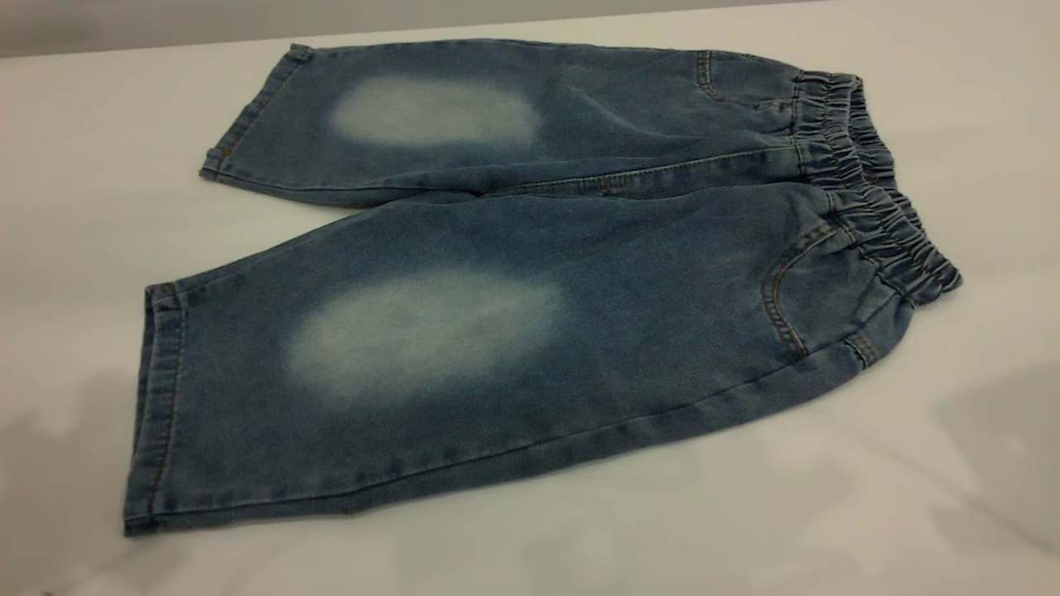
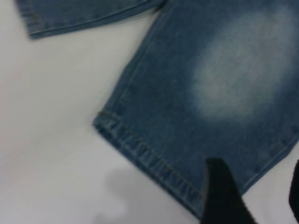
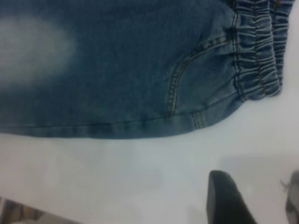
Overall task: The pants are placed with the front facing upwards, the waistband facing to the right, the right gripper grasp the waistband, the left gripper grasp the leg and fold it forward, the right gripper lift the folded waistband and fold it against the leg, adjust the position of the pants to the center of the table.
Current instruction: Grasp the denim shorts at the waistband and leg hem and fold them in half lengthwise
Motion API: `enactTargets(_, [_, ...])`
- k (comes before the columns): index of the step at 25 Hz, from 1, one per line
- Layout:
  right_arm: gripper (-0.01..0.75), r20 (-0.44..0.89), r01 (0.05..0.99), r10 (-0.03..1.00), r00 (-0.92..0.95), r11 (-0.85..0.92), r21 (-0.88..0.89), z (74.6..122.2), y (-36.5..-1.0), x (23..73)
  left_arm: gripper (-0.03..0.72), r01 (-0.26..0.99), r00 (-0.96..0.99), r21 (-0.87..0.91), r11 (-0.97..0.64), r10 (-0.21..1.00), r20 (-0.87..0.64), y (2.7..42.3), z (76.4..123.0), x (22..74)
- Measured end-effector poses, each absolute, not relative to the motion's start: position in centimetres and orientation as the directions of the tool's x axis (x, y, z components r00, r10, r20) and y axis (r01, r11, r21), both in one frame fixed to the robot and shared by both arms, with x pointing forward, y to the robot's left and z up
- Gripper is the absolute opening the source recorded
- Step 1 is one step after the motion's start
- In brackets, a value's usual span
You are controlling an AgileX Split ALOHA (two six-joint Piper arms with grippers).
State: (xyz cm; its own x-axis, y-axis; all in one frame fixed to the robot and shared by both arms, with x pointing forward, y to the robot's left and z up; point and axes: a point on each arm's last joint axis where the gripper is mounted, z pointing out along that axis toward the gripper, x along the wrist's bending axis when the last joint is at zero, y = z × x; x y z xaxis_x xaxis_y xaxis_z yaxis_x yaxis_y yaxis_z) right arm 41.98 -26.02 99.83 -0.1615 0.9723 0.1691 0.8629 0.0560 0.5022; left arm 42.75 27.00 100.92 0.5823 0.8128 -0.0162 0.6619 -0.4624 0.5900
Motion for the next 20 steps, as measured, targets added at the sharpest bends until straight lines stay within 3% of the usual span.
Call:
enactTargets(5, [0.303, 0.147, 0.880, 0.976, -0.158, 0.072, 0.470, 97.4, -25.9, 44.2, 0.410, 0.673, 0.598, 0.585, -0.453, 0.798, -0.070, 26.5, 99.4, 44.1])
enactTargets(13, [0.575, 0.145, 0.891, 0.987, -0.066, -0.007, 0.454, 93.7, -26.0, 47.0, 0.413, 0.610, 0.699, 0.551, -0.569, 0.714, -0.035, 23.7, 96.9, 45.4])
enactTargets(20, [0.573, 0.152, 0.925, 0.988, 0.004, -0.061, 0.374, 90.5, -25.9, 47.9, 0.414, 0.570, 0.764, 0.489, -0.660, 0.645, -0.021, 21.1, 94.0, 46.0])
